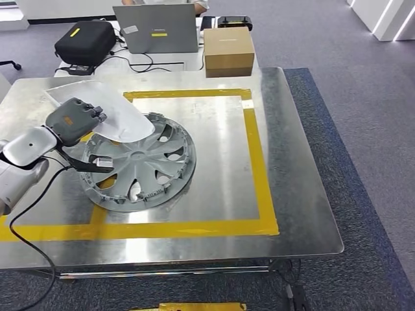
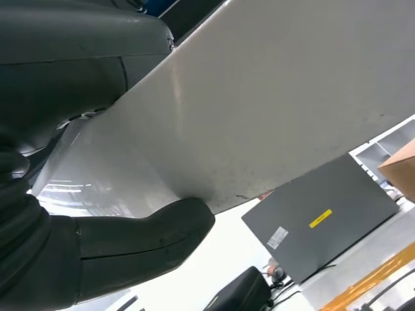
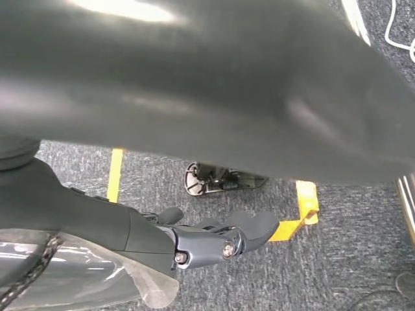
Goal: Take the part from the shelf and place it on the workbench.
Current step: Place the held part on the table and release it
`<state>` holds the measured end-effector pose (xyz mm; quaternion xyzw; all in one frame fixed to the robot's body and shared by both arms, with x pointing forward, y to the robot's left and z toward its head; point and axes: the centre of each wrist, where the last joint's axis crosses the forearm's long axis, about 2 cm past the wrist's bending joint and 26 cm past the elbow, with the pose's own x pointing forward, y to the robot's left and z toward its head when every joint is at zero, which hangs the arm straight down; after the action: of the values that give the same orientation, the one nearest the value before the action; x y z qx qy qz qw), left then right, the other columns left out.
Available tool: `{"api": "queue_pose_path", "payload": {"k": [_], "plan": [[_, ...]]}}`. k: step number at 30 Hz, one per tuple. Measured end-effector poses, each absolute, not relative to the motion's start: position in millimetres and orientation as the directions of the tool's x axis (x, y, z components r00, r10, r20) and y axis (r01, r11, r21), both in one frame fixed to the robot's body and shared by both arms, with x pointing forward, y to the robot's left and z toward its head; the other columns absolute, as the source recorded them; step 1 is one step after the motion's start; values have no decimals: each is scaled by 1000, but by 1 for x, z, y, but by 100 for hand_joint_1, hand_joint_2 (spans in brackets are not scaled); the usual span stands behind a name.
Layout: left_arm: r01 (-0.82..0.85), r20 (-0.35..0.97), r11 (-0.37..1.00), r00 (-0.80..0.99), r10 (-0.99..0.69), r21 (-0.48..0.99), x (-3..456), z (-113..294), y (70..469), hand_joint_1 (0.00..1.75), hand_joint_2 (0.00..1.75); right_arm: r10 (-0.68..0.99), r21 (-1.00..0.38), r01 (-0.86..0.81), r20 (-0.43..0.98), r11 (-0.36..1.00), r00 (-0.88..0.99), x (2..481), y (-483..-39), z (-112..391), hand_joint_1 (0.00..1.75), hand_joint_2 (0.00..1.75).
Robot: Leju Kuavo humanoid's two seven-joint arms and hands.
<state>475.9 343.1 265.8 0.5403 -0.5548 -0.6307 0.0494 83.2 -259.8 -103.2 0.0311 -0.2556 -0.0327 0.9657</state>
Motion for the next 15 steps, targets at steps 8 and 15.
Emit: {"api": "queue_pose_path", "payload": {"k": [8, 15], "plan": [[-535, -641, -399, -404, -653, 744, 478, 270, 347, 175, 175, -79, 77, 47, 493, 996, 866, 84, -260, -103, 0, 0], [-521, -642, -413, -404, -652, 747, 478, 268, 348, 175, 175, -81, 78, 49, 491, 996, 867, 83, -260, -103, 0, 0]]}}
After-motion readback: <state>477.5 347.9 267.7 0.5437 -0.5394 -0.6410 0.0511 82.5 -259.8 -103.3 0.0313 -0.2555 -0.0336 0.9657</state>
